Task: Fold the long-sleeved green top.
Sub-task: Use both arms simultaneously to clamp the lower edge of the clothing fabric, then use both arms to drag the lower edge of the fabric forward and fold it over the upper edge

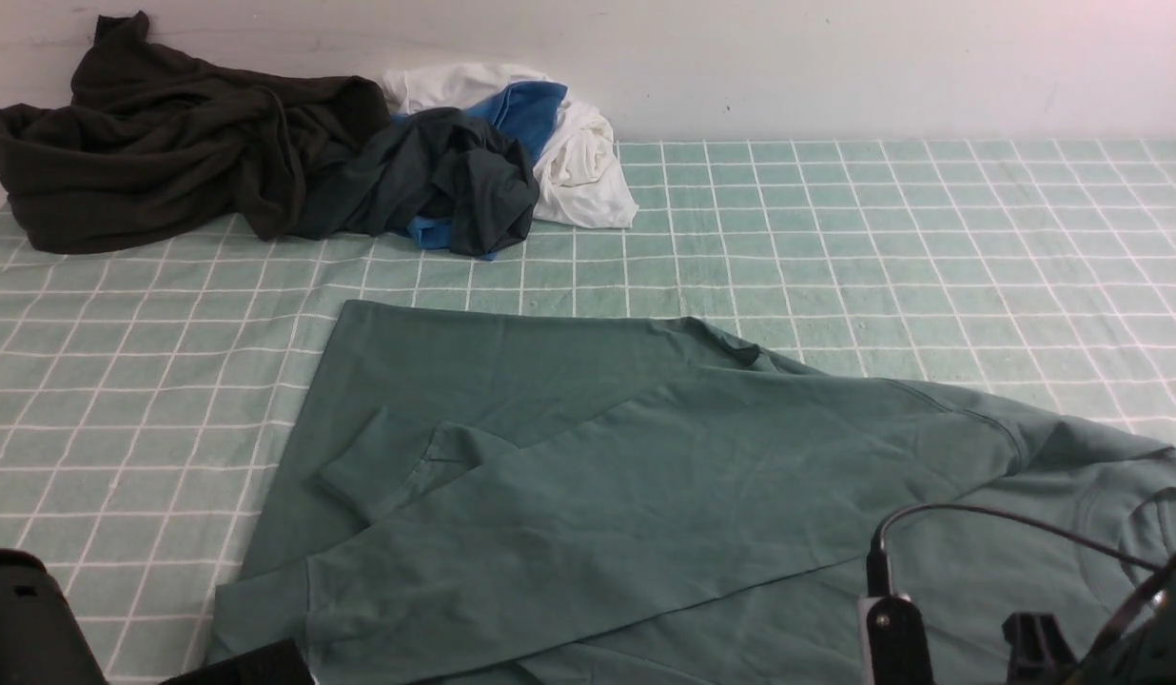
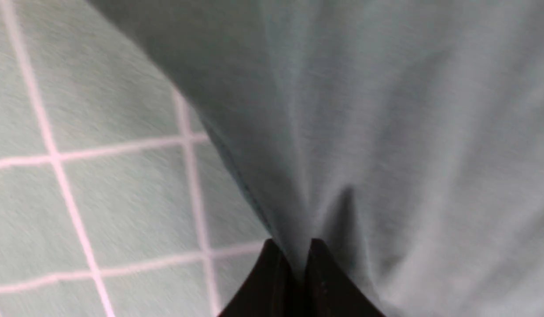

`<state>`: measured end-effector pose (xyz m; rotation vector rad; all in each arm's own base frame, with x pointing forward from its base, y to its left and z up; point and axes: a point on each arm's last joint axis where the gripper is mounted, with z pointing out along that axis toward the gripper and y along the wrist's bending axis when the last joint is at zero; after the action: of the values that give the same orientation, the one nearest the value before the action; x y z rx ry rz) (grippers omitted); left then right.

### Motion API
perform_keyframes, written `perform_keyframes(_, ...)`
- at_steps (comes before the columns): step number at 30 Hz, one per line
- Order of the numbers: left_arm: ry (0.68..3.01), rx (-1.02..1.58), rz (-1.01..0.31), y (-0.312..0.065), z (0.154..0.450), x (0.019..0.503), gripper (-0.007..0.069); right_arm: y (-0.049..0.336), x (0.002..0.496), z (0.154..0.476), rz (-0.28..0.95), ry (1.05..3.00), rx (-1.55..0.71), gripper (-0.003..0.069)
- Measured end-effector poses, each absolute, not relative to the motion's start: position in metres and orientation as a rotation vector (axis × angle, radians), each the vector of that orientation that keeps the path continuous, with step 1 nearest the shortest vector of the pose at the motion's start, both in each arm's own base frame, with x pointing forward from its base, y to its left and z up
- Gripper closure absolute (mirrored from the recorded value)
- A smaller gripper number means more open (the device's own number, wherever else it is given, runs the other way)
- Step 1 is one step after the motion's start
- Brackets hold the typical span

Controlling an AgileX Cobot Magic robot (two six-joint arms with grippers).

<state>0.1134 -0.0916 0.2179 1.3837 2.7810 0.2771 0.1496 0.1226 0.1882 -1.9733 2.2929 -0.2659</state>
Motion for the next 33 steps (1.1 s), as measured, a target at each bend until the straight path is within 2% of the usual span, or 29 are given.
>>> perform_keyframes(5,2.628,1.286,0.301,-0.106,0.266,0.138,0.0617,0.125,0.183,0.232,-0.439,2.272,-1.842,0.0648)
perform_keyframes(10,2.546,1.093,0.377,-0.109,0.317,0.185,0.0605,0.12,0.235,0.277,-0.425,2.163,-1.537,0.0648)
perform_keyframes(12,2.555,1.058,0.389,-0.107,0.32,0.198,0.0605,0.118,0.247,0.285,-0.419,2.146,-1.474,0.0648)
perform_keyframes(15,2.601,0.971,0.452,-0.098,0.328,0.248,0.0605,0.111,0.289,0.302,-0.408,2.135,-1.305,0.0648)
perform_keyframes(16,2.605,0.963,0.454,-0.097,0.328,0.251,0.0605,0.11,0.291,0.302,-0.409,2.138,-1.294,0.0648)
perform_keyframes(21,2.621,0.843,0.474,-0.084,0.314,0.325,0.0605,0.105,0.343,0.292,-0.424,2.199,-1.22,0.0648)
perform_keyframes(30,2.572,0.781,0.449,-0.077,0.266,0.405,0.0605,0.108,0.399,0.25,-0.448,2.227,-1.225,0.0645)
perform_keyframes(33,2.576,0.755,0.438,-0.071,0.24,0.426,0.0601,0.109,0.42,0.233,-0.456,2.195,-1.214,0.0613)
